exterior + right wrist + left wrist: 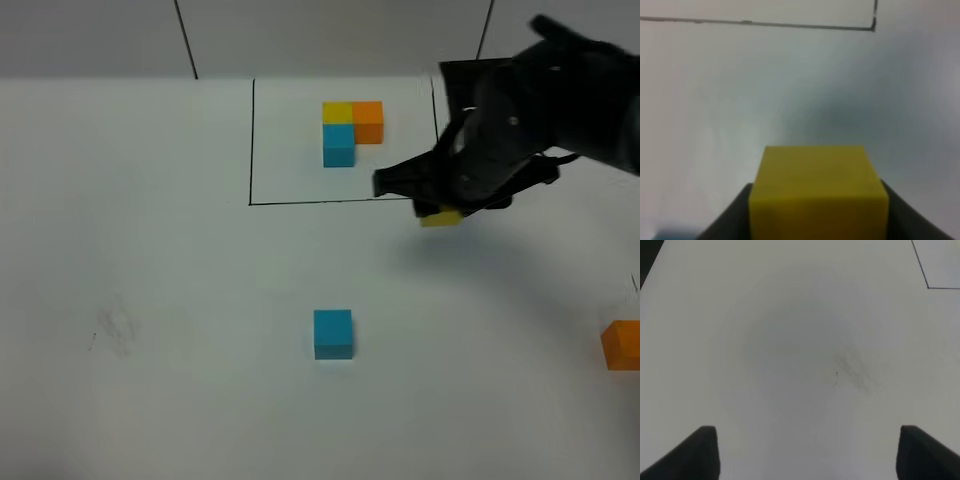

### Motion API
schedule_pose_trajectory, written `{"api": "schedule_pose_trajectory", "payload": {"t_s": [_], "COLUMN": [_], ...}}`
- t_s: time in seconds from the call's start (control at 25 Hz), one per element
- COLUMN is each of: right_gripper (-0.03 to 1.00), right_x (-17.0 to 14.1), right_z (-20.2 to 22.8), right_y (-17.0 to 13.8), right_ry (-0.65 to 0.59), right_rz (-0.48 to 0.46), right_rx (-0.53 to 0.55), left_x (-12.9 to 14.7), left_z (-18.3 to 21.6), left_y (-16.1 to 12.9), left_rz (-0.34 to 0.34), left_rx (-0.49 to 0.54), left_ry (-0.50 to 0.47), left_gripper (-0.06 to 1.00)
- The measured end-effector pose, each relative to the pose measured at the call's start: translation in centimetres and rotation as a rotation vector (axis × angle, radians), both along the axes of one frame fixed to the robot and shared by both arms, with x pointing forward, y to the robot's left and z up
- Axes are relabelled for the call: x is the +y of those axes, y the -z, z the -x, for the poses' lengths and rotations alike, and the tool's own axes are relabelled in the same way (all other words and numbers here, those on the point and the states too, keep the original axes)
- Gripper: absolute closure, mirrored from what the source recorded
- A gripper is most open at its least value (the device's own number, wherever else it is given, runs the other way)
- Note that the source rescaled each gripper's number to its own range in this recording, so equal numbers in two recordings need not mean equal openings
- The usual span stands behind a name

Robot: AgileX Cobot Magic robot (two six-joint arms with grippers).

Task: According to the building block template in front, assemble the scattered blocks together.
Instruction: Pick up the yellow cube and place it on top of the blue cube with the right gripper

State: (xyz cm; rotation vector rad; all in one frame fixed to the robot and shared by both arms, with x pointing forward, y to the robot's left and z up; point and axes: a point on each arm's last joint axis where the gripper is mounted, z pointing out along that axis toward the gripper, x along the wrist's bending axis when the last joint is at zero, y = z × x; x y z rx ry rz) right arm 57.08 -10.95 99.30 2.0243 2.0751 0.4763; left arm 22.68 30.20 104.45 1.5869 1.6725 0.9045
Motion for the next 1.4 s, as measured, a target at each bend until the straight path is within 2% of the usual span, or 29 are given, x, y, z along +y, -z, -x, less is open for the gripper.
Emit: {"api": "schedule_pose_trajectory", "payload": {"t_s": [0.2, 0.36, 0.56, 0.8, 1.2, 1.4], "right_gripper": [0.95, 0.95, 0.95, 0.95, 0.95, 0.95], "right_x": [6.0, 8.3, 9.7, 11.7, 12.6, 12.7], "right_z": [0.1, 0.1, 0.9, 2.5, 2.8, 2.7], "right_y": [1.0, 2.2, 3.9, 4.0, 6.1, 6.2], "right_ry": [0.051, 0.118, 0.108, 0.045, 0.034, 0.053], "right_rz": [0.026, 0.064, 0.119, 0.110, 0.120, 0.102], "right_rx": [0.038, 0.104, 0.148, 0.134, 0.164, 0.158], "left_x": [0.0, 0.0, 0.0, 0.0, 0.0, 0.0], "left_z": [0.0, 0.0, 0.0, 0.0, 0.0, 0.0], "left_y": [0.0, 0.0, 0.0, 0.0, 0.0, 0.0], "left_rz": [0.000, 0.000, 0.000, 0.000, 0.000, 0.000], "left_rx": [0.000, 0.000, 0.000, 0.000, 0.000, 0.000], "left_ry": [0.000, 0.000, 0.000, 0.000, 0.000, 0.000], "left_gripper": [0.40, 0.40, 0.40, 0.40, 0.40, 0.40]}}
